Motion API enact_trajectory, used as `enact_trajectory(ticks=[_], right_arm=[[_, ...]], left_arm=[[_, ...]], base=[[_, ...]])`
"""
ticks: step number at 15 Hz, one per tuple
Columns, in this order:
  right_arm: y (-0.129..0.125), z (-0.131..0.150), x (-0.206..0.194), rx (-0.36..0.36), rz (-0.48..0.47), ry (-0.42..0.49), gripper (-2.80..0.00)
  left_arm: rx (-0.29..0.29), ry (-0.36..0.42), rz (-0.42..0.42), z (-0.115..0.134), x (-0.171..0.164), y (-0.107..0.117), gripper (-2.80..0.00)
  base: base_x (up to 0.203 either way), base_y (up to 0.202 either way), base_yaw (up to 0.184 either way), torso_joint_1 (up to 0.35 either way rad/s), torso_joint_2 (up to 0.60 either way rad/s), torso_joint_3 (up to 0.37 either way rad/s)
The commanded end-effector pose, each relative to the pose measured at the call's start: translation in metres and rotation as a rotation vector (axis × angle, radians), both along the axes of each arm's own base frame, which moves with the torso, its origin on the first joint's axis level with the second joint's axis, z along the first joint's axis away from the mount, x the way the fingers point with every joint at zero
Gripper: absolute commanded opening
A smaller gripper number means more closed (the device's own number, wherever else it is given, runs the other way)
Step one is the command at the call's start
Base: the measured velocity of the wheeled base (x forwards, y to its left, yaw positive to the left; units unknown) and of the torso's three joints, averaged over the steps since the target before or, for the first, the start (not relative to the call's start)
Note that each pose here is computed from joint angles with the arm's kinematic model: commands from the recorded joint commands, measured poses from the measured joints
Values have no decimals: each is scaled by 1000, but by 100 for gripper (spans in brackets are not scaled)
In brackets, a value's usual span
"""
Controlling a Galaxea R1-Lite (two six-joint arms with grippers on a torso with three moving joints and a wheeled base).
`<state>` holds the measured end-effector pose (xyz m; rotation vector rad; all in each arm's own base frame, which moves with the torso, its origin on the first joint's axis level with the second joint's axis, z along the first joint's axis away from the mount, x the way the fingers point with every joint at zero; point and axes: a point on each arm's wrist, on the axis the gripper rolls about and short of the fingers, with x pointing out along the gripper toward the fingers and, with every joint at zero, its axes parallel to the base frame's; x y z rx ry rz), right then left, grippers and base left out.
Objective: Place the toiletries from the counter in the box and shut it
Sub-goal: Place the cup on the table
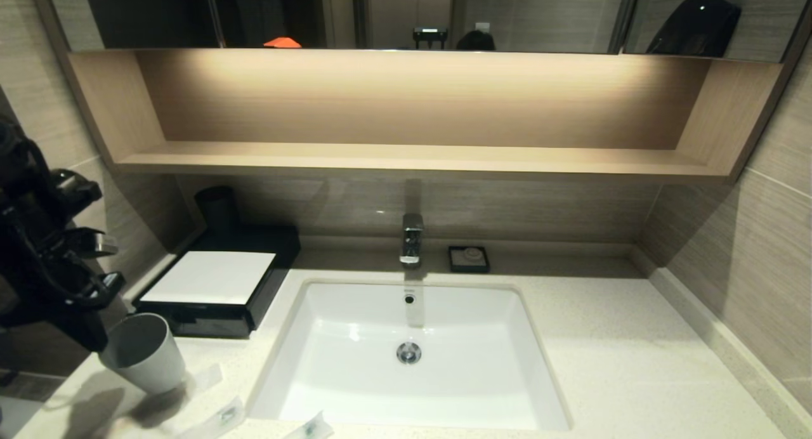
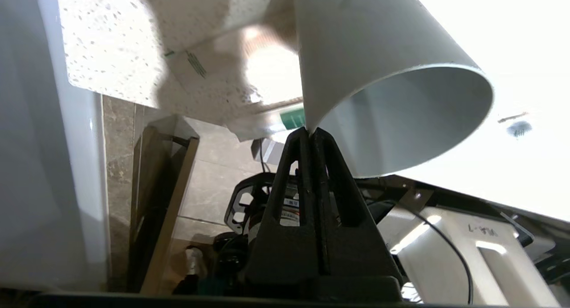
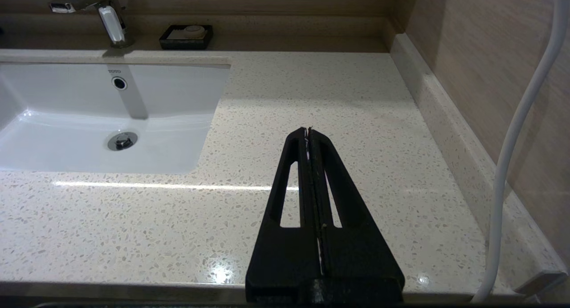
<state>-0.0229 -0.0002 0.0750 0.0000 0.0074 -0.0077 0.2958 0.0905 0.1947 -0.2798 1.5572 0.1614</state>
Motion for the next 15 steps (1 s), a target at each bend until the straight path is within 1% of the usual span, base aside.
enact_trajectory(ticks=[1,8,15], right_arm=[[0,0,0,0,1,0,-280],[0,0,0,0,0,0,-280],[0,0,0,0,1,0,-280]], left_arm=[[-12,29,37,-12,10,15,-280],[-21,51,112,-28,16,44,-280],[-26,40,137,-28,18,54,-280]], base=[[0,0,0,0,0,0],[0,0,0,0,0,0],[0,0,0,0,0,0]])
